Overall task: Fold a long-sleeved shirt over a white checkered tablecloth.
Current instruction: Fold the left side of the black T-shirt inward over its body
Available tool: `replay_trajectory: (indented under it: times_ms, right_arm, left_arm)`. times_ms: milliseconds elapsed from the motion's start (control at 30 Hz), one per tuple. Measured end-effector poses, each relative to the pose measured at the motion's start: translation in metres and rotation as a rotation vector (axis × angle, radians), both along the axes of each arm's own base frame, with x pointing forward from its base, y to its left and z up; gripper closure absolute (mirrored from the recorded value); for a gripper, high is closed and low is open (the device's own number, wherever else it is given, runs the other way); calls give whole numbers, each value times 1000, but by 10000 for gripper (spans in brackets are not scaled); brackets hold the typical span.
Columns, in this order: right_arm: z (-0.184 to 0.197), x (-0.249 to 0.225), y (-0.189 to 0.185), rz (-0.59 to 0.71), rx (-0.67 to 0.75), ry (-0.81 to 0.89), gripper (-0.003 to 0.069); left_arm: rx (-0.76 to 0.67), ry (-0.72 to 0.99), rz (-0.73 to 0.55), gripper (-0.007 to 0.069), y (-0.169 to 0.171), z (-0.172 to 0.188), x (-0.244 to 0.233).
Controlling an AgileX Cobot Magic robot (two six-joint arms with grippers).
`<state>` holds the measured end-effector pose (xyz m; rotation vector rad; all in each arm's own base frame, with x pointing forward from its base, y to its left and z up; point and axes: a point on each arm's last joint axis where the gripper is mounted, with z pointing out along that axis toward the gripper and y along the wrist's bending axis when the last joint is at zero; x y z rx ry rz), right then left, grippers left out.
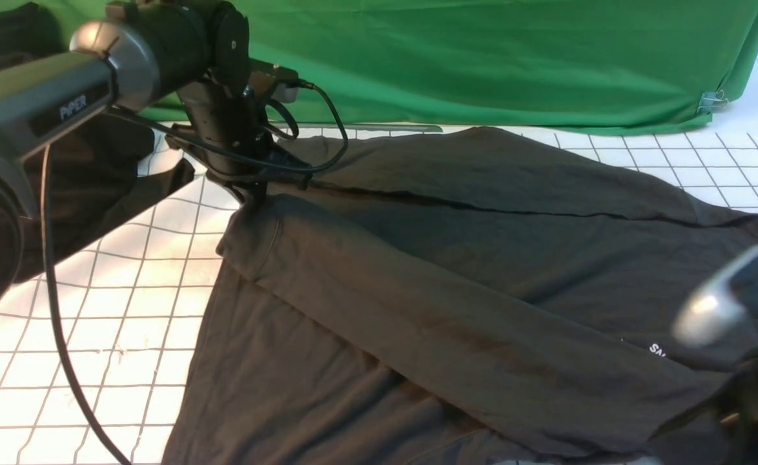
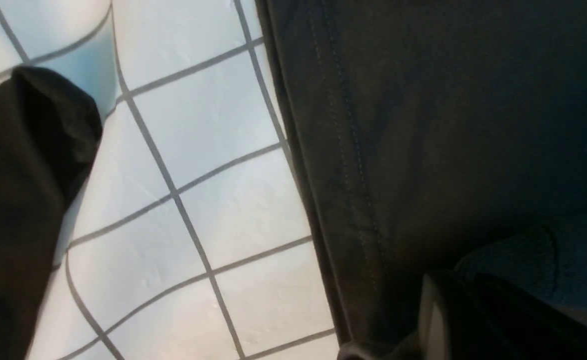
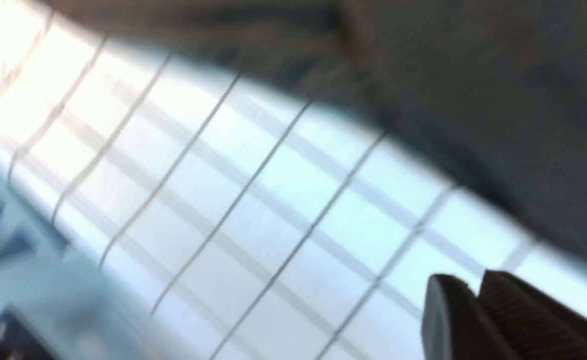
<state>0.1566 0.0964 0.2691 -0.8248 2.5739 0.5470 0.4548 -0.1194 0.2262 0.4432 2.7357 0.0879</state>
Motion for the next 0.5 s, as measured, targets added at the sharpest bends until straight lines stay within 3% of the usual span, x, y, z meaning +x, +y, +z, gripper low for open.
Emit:
replay_trajectory:
  times_ms: [133, 300, 500]
  right_arm:
    - [-28, 10, 35, 124, -71, 29, 494]
    - [-60, 26, 59, 144, -176, -19, 335]
    - [-86, 43, 62, 133, -269, -57, 288]
  left_arm:
    - [-1, 0, 5, 608, 2, 0, 1]
    - [-3, 1, 8, 608, 3, 0, 1]
    - [-3, 1, 8, 608, 3, 0, 1]
